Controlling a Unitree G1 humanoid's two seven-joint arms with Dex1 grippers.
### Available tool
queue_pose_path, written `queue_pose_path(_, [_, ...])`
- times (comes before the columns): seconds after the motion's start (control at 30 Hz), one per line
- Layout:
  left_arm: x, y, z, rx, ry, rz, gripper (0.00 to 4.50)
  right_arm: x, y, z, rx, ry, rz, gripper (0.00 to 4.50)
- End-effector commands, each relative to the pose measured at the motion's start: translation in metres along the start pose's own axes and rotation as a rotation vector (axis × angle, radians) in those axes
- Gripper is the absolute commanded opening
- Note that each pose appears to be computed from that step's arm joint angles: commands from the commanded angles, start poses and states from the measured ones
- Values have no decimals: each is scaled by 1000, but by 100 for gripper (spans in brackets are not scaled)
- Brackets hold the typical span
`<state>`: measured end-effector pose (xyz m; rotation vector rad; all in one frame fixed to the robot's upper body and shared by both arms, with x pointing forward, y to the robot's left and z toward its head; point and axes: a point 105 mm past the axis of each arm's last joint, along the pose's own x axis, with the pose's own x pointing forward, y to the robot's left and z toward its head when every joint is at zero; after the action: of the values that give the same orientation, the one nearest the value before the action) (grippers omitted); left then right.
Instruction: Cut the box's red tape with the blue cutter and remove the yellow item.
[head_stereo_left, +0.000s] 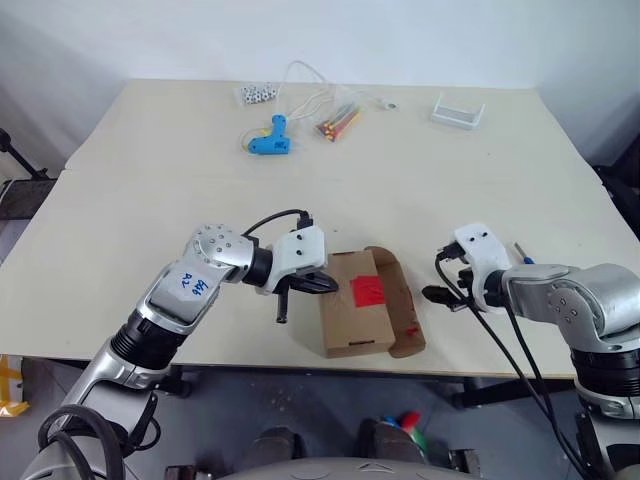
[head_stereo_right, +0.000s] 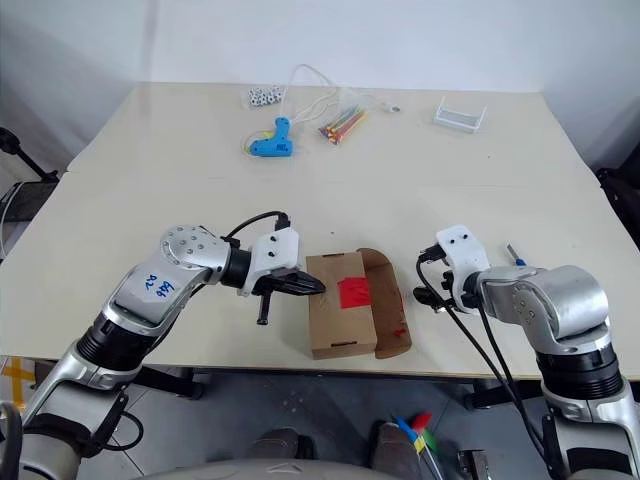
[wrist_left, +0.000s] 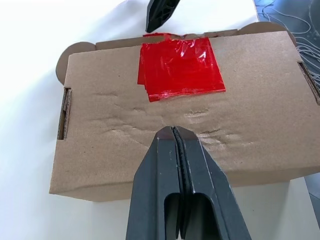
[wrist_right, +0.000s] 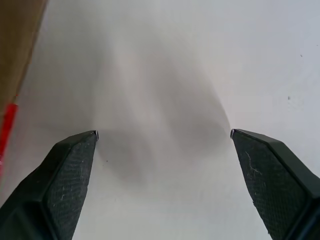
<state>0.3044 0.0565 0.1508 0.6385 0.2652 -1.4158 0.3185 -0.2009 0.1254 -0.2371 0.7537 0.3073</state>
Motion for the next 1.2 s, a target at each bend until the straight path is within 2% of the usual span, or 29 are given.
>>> queue_pose_path(0.03, [18, -23, -52, -161, 162, -82, 0, -15, -2, 16, 27, -87, 33, 444])
queue_pose_path(0.17, [13, -18, -47, -146, 145, -64, 0, -34, -13, 17, 118, -107, 168, 444])
queue_pose_path(0.23, [11, -16, -45, -137, 138, -57, 0, -41, 0, 13, 233, -99, 406, 444])
queue_pose_path(0.3, [11, -14, -44, -131, 133, -53, 0, -43, 7, 9, 312, -84, 555, 444])
queue_pose_path(0.57, [8, -13, -43, -128, 137, -56, 0, -9, 9, -4, 426, -2, 626, 444])
queue_pose_path(0.93, [5, -14, -44, -136, 144, -54, 0, 7, 57, 3, 367, 65, 839, 444])
queue_pose_path(1.03, [5, -15, -43, -138, 144, -54, 0, 6, 67, 5, 350, 78, 886, 388])
queue_pose_path(1.2, [5, -14, -43, -138, 144, -51, 0, 12, 72, -3, 320, 143, 887, 211])
